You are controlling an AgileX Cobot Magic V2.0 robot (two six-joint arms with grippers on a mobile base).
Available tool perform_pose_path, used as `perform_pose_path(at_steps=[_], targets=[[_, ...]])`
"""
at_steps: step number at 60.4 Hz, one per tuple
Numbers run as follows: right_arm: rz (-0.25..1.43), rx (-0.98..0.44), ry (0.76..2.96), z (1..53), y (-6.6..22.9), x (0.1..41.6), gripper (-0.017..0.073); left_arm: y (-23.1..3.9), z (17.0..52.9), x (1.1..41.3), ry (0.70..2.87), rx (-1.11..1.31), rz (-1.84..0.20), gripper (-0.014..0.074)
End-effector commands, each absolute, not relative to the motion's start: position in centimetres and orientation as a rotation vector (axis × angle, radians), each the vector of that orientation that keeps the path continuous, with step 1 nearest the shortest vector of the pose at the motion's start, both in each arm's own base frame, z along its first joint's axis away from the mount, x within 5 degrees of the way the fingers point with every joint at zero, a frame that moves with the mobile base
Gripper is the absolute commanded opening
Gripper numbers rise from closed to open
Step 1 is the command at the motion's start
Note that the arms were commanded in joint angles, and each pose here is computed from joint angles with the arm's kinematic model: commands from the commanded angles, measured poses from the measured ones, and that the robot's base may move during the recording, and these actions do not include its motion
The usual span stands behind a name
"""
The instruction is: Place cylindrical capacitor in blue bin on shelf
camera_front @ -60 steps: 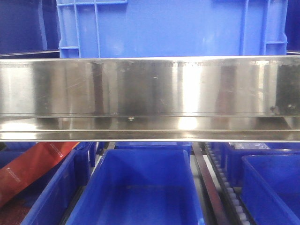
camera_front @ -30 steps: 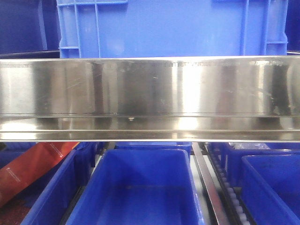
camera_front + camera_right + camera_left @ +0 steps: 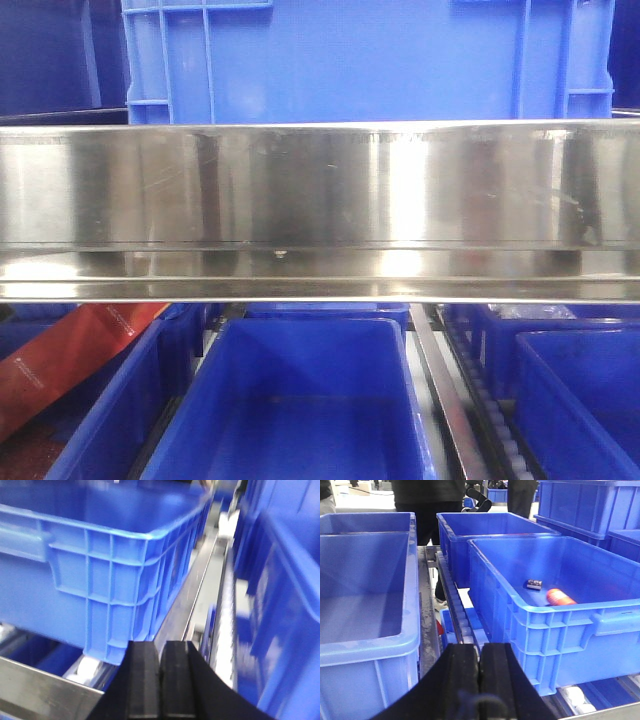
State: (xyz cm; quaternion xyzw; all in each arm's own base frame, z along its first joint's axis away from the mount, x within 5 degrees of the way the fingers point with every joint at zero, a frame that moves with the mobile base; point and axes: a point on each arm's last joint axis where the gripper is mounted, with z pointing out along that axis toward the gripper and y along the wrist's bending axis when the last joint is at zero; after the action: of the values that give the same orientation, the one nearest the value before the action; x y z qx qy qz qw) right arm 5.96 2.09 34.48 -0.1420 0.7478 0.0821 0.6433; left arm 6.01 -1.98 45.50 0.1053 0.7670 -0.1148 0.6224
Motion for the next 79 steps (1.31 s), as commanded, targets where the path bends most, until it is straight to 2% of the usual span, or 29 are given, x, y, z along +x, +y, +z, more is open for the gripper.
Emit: perform_pose_path(at_steps=[1, 14, 57, 66, 79], targets=[[0.177, -0.296, 1.600, 34.1, 1.6, 4.8, -0.0159, -1.9, 45.7, 5.9, 1.738, 0.231, -0.262, -0.0111], [0.190, -0.280, 1.522, 34.3, 1.2, 3.1, -0.0159, -1.9, 45.7, 5.9, 1.734, 0.230, -0.263, -0.0111], [0.190, -0.280, 1.523, 34.3, 1.2, 3.1, -0.0163, -1.8, 45.9, 5.7, 1.694, 0.223, -0.266, -0.0111], [0.190, -0.280, 1.523, 34.3, 1.2, 3.1, -0.0163, -1.4, 43.7, 5.3, 1.666, 0.161, -0.236, -0.0111], [0.190, -0.280, 1.523, 34.3, 1.2, 3.1, -0.0163, -0.7, 36.4, 4.6, 1.596, 0.061, -0.165, -0.0111]])
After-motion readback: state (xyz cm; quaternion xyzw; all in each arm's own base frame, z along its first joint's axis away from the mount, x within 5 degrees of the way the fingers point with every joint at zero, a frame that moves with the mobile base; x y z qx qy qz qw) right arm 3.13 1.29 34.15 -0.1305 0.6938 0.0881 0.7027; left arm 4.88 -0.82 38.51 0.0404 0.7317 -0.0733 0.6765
